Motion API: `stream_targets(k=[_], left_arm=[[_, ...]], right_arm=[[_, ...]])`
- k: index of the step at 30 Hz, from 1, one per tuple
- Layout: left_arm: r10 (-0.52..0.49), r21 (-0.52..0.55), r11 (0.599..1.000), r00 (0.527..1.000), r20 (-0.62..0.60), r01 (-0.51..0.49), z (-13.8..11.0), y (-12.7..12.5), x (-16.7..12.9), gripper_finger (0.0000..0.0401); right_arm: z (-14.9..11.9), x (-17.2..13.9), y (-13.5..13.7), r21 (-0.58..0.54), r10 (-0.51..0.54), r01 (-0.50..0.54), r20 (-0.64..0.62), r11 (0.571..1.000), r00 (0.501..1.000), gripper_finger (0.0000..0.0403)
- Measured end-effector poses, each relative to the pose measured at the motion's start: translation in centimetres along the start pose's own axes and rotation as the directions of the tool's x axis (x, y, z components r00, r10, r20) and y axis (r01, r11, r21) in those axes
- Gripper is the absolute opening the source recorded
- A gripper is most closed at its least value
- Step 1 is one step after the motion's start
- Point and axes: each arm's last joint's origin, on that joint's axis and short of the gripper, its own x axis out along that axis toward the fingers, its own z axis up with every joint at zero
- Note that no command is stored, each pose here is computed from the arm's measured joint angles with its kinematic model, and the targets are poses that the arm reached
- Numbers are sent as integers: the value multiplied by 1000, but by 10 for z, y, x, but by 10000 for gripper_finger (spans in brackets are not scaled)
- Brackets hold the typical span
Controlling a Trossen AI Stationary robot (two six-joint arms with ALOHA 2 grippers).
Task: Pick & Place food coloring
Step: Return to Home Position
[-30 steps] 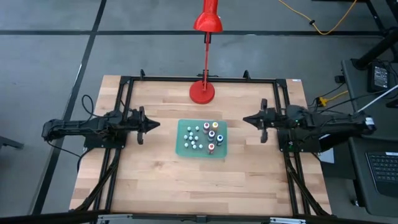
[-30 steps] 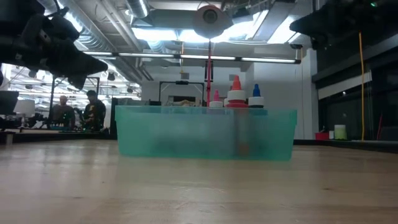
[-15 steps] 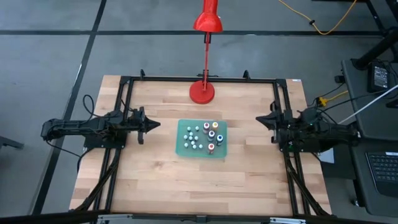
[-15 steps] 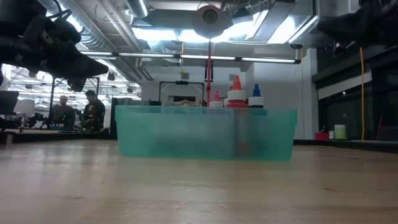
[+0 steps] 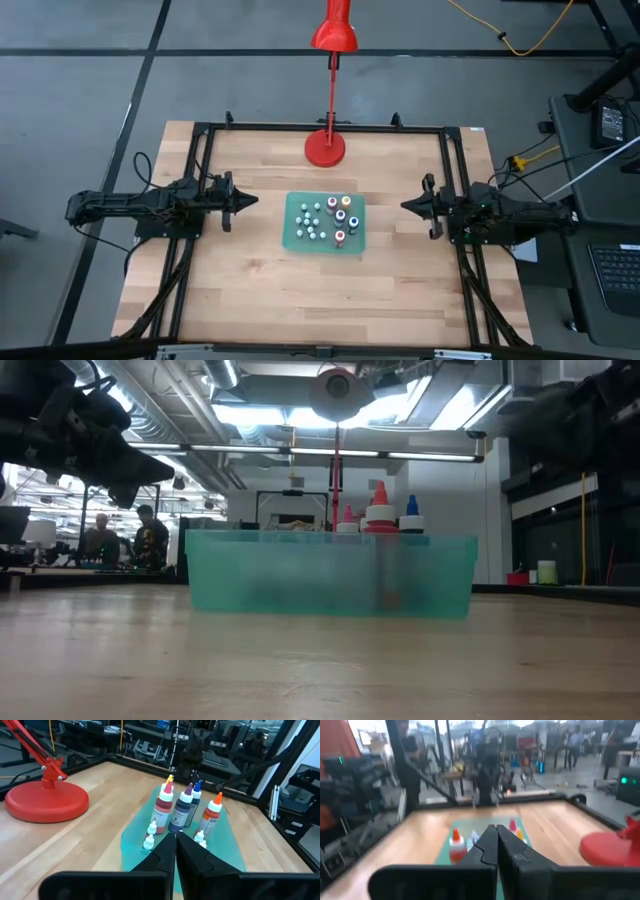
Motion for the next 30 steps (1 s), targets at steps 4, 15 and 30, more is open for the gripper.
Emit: stream_targets(k=[4, 15, 30], left_arm=[[-1, 0, 1000, 1000, 1, 1, 0, 0, 0, 10], [-2, 0, 1000, 1000, 0, 2, 0, 0, 0, 9], [-2, 0, 1000, 1000, 0, 2, 0, 0, 0, 10]], right_arm=[[-6, 1, -1, -65, -8, 4, -60, 998, 998, 1], [-15, 7, -4, -159, -81, 54, -170, 986, 982, 23], [-19, 9, -5, -185, -105, 66, -209, 981, 972, 32]])
